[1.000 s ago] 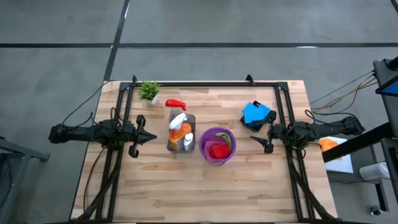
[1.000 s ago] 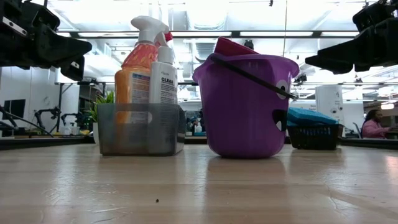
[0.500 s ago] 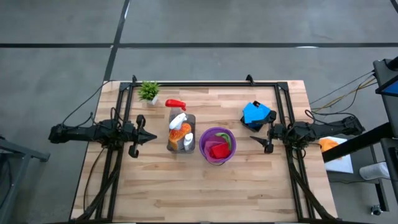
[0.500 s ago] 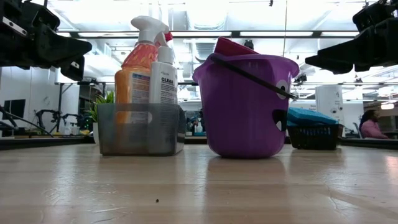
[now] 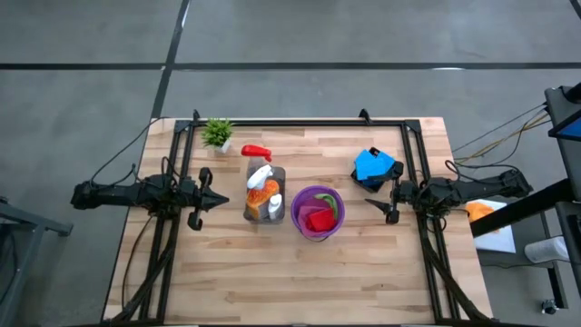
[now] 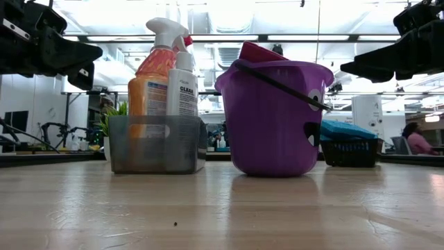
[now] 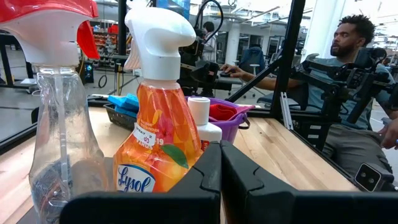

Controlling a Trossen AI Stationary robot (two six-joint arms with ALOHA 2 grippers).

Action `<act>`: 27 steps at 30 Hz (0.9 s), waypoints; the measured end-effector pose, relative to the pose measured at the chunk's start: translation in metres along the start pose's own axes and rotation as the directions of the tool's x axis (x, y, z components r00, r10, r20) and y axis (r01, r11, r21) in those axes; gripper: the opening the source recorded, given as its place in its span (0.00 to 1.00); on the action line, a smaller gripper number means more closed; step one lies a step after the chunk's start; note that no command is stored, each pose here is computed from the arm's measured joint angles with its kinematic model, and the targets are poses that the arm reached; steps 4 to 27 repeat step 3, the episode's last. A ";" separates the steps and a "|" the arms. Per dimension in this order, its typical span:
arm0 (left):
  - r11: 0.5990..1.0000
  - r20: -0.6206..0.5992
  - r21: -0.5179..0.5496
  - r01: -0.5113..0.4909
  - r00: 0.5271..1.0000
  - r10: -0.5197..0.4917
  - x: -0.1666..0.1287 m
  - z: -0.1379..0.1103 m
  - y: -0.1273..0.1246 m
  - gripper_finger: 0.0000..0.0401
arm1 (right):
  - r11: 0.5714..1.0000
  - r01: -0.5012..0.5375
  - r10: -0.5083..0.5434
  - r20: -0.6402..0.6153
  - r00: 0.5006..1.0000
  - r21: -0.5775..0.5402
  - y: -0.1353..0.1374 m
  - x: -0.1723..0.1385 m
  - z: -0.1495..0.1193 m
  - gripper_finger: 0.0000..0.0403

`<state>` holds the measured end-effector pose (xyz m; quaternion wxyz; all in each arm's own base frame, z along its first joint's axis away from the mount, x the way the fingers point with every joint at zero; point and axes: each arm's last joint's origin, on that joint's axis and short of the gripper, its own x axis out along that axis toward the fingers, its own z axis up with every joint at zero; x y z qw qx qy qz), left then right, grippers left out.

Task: Pick & Place Kitchen Items
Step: Return to Home Position

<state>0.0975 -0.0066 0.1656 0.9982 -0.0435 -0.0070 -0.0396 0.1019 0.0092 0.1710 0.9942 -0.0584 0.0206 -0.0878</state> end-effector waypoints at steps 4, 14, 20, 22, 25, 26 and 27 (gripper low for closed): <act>1.000 0.000 0.000 0.000 1.000 0.000 0.000 0.000 0.000 0.00 | 1.000 0.000 0.000 0.000 1.000 0.000 0.000 0.000 0.000 0.83; 1.000 0.000 0.000 0.000 1.000 0.000 0.000 0.000 0.000 0.00 | 1.000 0.000 0.000 0.000 1.000 0.000 0.000 0.000 0.000 0.83; 1.000 0.000 0.000 0.000 1.000 0.000 0.000 0.000 0.000 0.00 | 1.000 0.000 0.000 0.000 1.000 0.000 0.000 0.000 0.000 0.83; 1.000 0.000 0.000 0.000 1.000 0.000 0.000 0.000 0.000 0.00 | 1.000 0.000 0.000 0.000 1.000 0.000 0.000 0.000 0.000 0.83; 1.000 0.000 0.000 0.000 1.000 0.000 0.000 0.000 0.000 0.00 | 1.000 0.000 0.000 0.000 1.000 0.000 0.000 0.000 0.000 0.83; 1.000 0.000 0.000 0.000 1.000 0.000 0.000 0.000 0.000 0.00 | 1.000 0.000 0.000 0.000 1.000 0.000 0.000 0.000 0.000 0.83; 1.000 0.000 0.000 0.000 1.000 0.000 0.000 0.000 0.000 0.00 | 1.000 0.000 0.000 0.000 1.000 0.000 0.000 0.000 0.000 0.83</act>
